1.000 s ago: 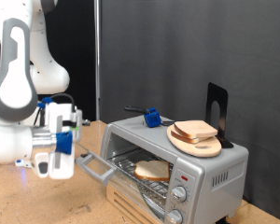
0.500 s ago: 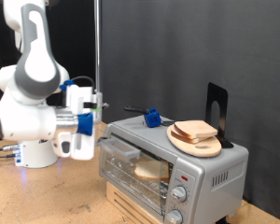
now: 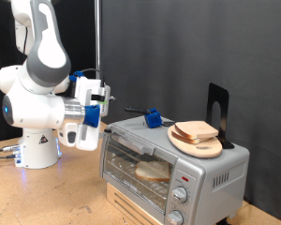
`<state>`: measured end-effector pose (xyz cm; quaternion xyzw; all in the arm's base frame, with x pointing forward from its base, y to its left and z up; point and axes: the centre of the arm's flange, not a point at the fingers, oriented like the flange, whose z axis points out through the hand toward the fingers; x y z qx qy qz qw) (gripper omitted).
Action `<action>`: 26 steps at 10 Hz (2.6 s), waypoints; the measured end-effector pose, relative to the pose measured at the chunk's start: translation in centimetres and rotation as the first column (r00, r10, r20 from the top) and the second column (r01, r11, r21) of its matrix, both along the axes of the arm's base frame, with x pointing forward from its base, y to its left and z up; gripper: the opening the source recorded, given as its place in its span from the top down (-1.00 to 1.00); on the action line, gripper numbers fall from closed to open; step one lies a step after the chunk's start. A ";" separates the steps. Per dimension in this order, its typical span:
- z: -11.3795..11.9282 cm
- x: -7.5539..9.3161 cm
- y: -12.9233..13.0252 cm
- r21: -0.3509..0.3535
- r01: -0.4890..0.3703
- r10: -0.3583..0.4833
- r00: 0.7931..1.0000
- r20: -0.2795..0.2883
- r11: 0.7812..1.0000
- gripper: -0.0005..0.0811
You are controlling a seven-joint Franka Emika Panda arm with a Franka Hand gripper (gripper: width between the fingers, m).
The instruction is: Make a piece of toast with the oven
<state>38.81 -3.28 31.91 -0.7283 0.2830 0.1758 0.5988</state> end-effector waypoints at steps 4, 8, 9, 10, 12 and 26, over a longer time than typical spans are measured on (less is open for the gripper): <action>2.0 -0.6 -5.5 -0.018 0.151 -0.150 0.988 0.030 0.988 -0.99; 1.6 0.2 -6.6 -0.029 0.155 -0.155 0.988 -0.015 0.988 -0.99; 0.9 1.3 -7.1 -0.042 0.166 -0.168 0.985 -0.047 0.985 -0.99; 0.4 2.7 -7.5 -0.052 0.198 -0.201 0.978 -0.056 0.979 -0.99; -0.2 5.5 -8.3 -0.043 0.293 -0.295 0.955 -0.032 0.955 -0.99; -2.6 14.5 -10.7 -0.044 0.219 -0.221 0.974 -0.040 0.975 -0.99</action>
